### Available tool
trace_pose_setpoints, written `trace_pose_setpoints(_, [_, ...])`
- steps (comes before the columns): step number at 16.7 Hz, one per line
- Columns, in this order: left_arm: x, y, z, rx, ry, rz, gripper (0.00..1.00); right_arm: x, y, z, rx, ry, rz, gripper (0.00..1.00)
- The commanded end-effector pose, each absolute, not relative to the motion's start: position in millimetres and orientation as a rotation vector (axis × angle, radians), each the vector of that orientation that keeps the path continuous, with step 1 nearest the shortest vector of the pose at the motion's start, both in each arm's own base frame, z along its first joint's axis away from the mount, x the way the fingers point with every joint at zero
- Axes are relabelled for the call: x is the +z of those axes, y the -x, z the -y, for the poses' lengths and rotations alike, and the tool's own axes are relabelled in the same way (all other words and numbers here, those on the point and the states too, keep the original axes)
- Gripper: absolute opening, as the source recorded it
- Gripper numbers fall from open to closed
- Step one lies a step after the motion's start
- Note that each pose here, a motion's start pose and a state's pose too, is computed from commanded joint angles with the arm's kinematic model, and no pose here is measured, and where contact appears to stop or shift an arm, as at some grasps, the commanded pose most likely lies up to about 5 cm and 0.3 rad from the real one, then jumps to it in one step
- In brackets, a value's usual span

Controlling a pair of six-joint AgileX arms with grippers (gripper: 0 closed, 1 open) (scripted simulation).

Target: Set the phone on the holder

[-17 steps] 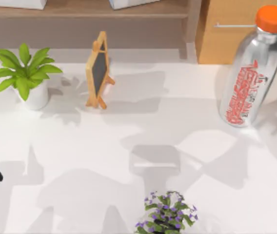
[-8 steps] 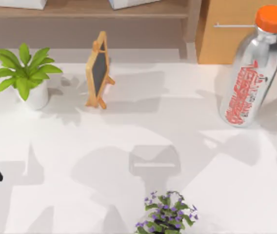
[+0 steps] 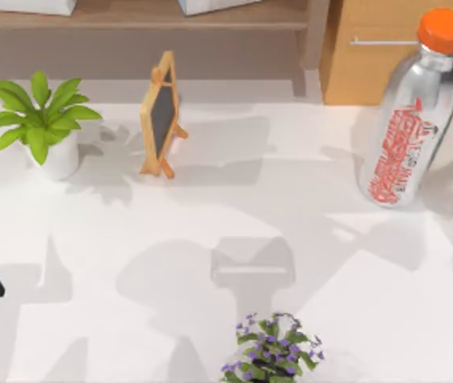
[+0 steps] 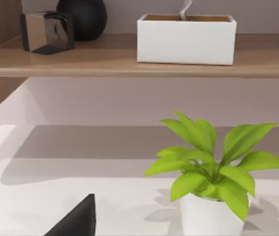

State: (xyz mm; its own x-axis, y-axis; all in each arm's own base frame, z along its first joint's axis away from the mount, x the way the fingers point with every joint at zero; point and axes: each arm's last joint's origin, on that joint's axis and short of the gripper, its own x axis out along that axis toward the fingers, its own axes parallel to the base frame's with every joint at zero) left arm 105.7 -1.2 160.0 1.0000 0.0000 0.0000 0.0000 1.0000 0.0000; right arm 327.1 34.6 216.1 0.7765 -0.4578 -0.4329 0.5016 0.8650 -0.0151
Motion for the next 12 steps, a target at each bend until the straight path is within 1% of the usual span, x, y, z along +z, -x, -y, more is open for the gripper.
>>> trace_pose_setpoints(8, [160.0,-105.7,1.2,0.0,0.0,0.0,1.0,216.1,-327.1,-34.6,-0.52,-0.103,-0.441,0.98])
trace_pose_setpoints(9, [160.0,-105.7,1.2,0.0,0.0,0.0,1.0,216.1,-327.1,-34.6,-0.52,-0.103,-0.441,1.0])
trace_pose_setpoints(12, [160.0,-105.7,1.2,0.0,0.0,0.0,1.0,216.1,-327.1,-34.6,-0.52,-0.103,-0.441,1.0])
